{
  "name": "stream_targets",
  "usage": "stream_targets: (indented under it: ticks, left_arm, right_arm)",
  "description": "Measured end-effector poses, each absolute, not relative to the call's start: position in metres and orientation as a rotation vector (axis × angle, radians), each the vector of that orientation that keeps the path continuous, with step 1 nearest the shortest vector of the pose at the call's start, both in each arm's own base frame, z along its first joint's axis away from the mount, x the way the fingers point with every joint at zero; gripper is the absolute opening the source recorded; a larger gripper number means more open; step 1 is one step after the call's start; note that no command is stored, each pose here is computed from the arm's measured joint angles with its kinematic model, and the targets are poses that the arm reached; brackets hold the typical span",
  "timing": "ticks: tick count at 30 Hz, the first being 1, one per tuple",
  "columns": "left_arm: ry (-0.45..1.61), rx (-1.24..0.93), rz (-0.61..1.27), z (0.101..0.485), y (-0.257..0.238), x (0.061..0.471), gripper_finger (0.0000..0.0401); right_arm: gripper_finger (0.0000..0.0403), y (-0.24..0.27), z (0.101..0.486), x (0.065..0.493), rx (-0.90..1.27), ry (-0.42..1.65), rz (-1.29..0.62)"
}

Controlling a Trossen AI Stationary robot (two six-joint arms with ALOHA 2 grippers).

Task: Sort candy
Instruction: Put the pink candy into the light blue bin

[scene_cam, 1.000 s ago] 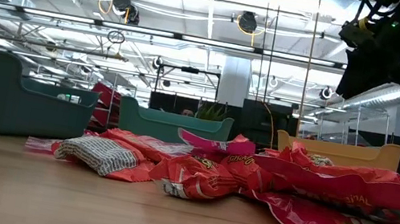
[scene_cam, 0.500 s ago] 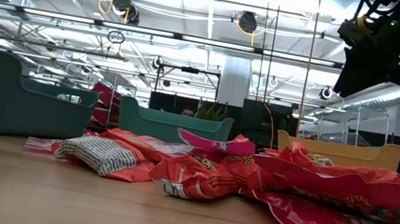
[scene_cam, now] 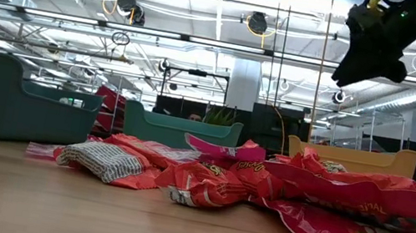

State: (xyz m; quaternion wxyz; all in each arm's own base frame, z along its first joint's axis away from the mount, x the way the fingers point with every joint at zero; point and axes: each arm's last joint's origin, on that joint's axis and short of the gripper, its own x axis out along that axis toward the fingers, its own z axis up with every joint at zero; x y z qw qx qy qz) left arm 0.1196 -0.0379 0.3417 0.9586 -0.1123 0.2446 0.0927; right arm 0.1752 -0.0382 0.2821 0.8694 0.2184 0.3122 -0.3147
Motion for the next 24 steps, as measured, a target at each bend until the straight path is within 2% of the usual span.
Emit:
stream_targets:
  ticks: [13,19,24]
  left_arm:
    - [0.497,-0.227,0.188,0.342,-0.038,0.12,0.0098]
    - [0.497,-0.227,0.189,0.342,-0.038,0.12,0.0098]
    - [0.496,-0.226,0.191,0.342,-0.038,0.12,0.0098]
  right_arm:
    - [0.0082,-0.02,0.287,0.185,0.399,0.604,-0.521]
    - [0.0093,-0.019,0.287,0.193,0.468,0.564,-0.513]
    - [0.0124,-0.022,0.287,0.197,0.465,0.523,-0.593]
